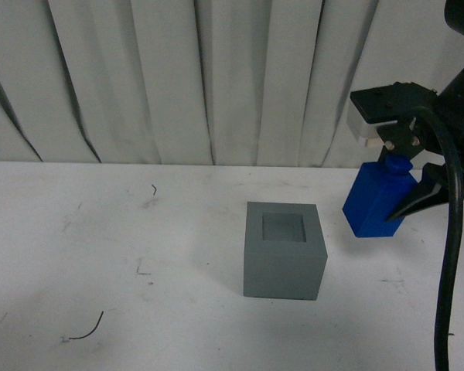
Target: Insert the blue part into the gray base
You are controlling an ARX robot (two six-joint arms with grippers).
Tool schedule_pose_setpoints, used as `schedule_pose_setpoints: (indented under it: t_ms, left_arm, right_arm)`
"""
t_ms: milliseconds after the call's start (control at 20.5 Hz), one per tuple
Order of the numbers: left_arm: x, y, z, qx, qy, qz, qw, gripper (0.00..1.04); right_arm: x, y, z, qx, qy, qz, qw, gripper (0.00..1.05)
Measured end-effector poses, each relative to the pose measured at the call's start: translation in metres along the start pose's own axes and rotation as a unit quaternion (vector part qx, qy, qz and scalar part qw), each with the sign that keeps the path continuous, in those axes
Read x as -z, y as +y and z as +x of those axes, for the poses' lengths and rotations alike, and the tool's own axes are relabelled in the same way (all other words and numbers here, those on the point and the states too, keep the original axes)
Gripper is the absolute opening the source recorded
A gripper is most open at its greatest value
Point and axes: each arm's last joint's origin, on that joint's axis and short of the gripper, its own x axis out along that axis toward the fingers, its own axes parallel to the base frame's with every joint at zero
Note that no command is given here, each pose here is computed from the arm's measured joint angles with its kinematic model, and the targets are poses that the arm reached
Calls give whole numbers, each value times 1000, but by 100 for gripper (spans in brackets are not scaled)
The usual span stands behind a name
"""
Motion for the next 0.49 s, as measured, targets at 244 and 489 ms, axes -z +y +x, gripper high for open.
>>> schedule_pose_setpoints:
  t_ms: [244, 489]
  left_arm:
    - [0, 0, 0, 0, 0, 0, 1000, 98]
    - [0, 0, 0, 0, 0, 0, 1000, 98]
  right_arm:
    - [-38, -13, -3, -10, -17, -18, 1000, 47]
    - [-58, -14, 22, -30, -30, -20, 999, 47]
